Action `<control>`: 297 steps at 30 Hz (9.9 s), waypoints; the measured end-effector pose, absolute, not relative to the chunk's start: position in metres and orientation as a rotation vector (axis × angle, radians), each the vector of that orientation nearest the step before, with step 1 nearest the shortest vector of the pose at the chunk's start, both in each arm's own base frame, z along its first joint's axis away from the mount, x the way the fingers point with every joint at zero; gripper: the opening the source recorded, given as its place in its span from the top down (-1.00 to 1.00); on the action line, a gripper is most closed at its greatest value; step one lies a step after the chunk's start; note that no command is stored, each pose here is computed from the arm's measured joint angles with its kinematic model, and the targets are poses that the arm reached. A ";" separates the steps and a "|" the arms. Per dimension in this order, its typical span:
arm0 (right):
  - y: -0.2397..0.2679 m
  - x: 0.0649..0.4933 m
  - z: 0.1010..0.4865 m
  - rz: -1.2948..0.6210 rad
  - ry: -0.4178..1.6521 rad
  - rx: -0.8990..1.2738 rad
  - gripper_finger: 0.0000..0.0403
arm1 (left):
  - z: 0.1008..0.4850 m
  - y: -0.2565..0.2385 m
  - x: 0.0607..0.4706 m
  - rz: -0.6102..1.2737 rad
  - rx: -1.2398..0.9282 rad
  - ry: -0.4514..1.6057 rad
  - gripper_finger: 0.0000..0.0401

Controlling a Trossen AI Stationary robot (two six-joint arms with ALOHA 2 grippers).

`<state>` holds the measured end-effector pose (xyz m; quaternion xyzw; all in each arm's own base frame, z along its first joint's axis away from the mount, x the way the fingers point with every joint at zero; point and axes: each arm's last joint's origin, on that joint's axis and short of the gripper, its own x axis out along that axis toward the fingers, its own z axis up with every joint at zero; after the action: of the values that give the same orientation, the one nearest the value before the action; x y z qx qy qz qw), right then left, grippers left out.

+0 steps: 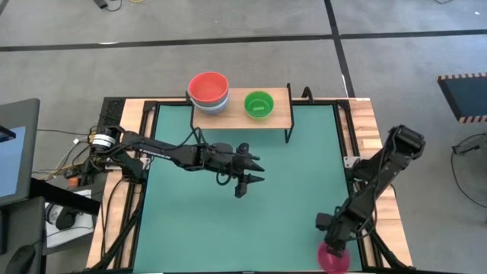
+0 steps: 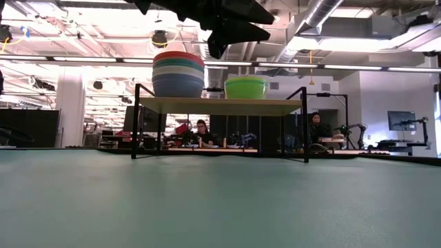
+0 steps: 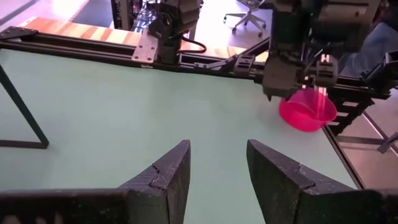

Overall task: Place and stack bowls onto a shelf
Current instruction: Stack the pink bowl on top of the light green bowl on the shelf, then return to Home Position

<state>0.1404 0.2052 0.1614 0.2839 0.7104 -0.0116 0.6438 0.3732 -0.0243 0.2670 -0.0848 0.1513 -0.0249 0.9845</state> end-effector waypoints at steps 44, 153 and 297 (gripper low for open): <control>0.080 0.270 0.272 -0.652 0.921 0.558 0.87 | 0.276 -0.016 0.365 -0.147 -0.216 0.332 0.29; 0.044 0.200 0.315 -0.034 0.330 0.143 0.80 | 0.267 -0.004 0.179 0.140 -0.213 -0.046 1.00; 0.022 0.095 0.169 0.309 -0.001 0.263 0.81 | 0.168 -0.007 0.097 -0.060 -0.134 -0.031 1.00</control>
<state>0.0946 0.0224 0.1689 0.1308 -0.0003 0.1535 0.9795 0.0971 -0.0066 0.1684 -0.0668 -0.0155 -0.0299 0.9972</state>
